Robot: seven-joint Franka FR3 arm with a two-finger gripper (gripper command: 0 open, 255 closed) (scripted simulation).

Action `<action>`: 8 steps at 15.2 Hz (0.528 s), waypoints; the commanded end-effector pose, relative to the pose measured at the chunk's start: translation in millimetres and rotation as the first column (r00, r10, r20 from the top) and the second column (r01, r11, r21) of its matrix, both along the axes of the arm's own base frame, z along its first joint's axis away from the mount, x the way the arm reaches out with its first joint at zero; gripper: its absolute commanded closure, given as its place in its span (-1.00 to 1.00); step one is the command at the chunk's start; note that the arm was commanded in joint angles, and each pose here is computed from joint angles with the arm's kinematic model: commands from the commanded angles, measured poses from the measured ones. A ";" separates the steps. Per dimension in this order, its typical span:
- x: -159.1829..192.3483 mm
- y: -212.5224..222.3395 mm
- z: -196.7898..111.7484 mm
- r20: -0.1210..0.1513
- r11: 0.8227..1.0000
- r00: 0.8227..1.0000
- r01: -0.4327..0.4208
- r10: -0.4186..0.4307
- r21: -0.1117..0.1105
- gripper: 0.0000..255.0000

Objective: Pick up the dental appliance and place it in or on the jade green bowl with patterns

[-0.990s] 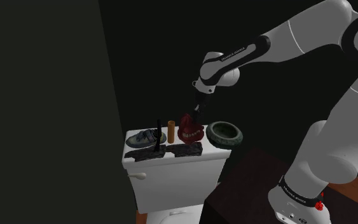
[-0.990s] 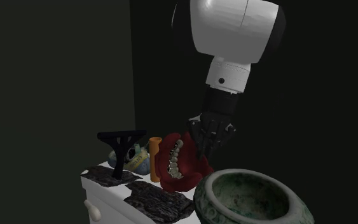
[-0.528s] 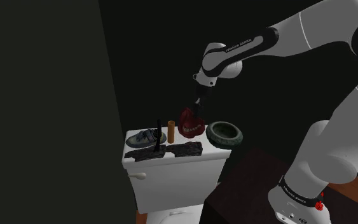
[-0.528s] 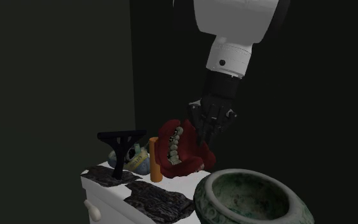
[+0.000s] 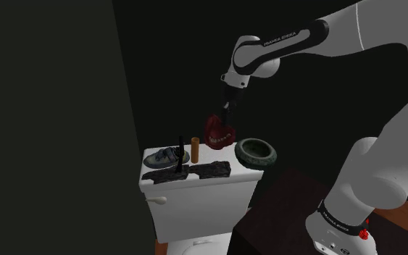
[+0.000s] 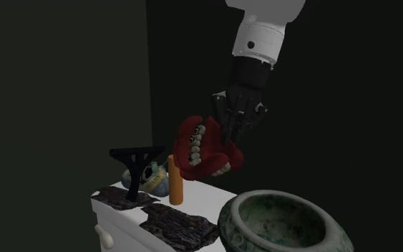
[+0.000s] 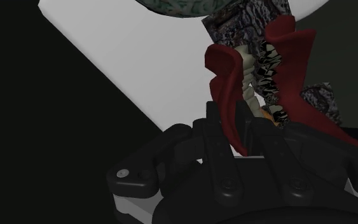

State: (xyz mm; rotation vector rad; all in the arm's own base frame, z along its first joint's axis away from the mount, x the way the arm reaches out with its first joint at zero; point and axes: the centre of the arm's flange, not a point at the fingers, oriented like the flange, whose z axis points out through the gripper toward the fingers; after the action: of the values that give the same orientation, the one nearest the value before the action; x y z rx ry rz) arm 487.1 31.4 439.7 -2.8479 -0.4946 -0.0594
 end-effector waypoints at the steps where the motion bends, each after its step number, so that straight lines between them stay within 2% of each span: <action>1: 0.2 -0.2 10.5 0.000 1.000 1.000 0.000 0.000 0.000 1.00; 8: 0.2 -0.2 47.4 0.000 1.000 1.000 0.000 0.000 0.000 1.00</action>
State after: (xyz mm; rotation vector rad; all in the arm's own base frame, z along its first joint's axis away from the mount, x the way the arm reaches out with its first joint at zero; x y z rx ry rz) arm 486.5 30.0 481.9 -2.8478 -0.4947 -0.0594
